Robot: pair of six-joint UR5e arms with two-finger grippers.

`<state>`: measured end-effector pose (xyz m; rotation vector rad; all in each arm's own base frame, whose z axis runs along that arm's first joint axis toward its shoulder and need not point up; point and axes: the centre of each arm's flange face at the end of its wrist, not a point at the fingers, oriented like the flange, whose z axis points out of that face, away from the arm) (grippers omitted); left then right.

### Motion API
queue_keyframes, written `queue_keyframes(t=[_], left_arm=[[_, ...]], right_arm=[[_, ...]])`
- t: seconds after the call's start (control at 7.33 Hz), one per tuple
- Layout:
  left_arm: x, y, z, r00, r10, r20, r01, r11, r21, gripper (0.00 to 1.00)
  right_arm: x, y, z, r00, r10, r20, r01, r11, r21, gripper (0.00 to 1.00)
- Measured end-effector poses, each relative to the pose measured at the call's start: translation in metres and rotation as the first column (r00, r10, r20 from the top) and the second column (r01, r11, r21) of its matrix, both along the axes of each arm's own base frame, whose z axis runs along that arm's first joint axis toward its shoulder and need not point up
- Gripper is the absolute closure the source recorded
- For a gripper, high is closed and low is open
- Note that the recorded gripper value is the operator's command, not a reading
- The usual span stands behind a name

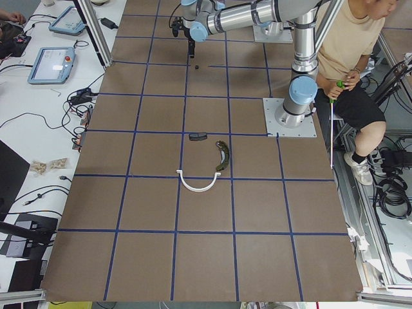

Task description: Place bearing gear from tray to pile

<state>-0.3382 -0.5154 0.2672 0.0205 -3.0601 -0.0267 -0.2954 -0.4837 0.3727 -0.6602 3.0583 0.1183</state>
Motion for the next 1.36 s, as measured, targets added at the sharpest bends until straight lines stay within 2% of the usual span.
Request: queue_keyframes(t=[0.14, 0.41, 0.55, 0.68, 0.82, 0.95, 1.09, 1.23, 1.36], left_arm=[[-0.007, 0.005, -0.025, 1.0, -0.009, 0.005, 0.009, 1.0, 0.018, 0.0], [-0.01, 0.009, -0.066, 1.0, -0.019, 0.012, 0.019, 1.0, 0.017, 0.01], [-0.011, 0.009, -0.079, 1.0, -0.02, 0.014, 0.02, 1.0, 0.014, 0.13], [-0.011, 0.01, -0.086, 1.0, -0.016, 0.02, 0.016, 1.0, 0.013, 0.29], [-0.011, 0.011, -0.091, 1.0, -0.01, 0.029, 0.009, 1.0, 0.014, 0.42], [-0.011, 0.012, -0.095, 0.999, -0.003, 0.037, 0.003, 1.0, 0.017, 0.73], [-0.011, 0.011, -0.093, 0.999, 0.0, 0.041, -0.001, 1.0, 0.012, 0.92], [-0.01, 0.009, -0.091, 0.999, 0.003, 0.044, -0.003, 1.0, 0.004, 0.95], [-0.009, 0.008, -0.09, 0.999, 0.005, 0.047, -0.004, 1.0, 0.0, 0.95]], right_arm=[[-0.042, 0.016, -0.047, 0.996, 0.085, -0.007, -0.085, 0.996, -0.022, 0.04], [-0.09, 0.044, -0.131, 0.984, 0.176, 0.01, -0.175, 0.982, -0.072, 0.09], [-0.103, 0.049, -0.162, 0.978, 0.208, 0.016, -0.206, 0.974, -0.09, 0.12], [-0.111, 0.052, -0.182, 0.971, 0.236, 0.025, -0.233, 0.967, -0.098, 0.23], [-0.117, 0.054, -0.193, 0.969, 0.246, 0.032, -0.242, 0.965, -0.105, 0.44], [-0.119, 0.055, -0.196, 0.968, 0.248, 0.034, -0.243, 0.964, -0.109, 0.66], [-0.12, 0.055, -0.196, 0.968, 0.248, 0.034, -0.243, 0.964, -0.11, 0.86], [-0.12, 0.056, -0.196, 0.968, 0.247, 0.033, -0.242, 0.964, -0.11, 0.96], [-0.121, 0.056, -0.195, 0.969, 0.245, 0.031, -0.241, 0.964, -0.11, 0.98]])
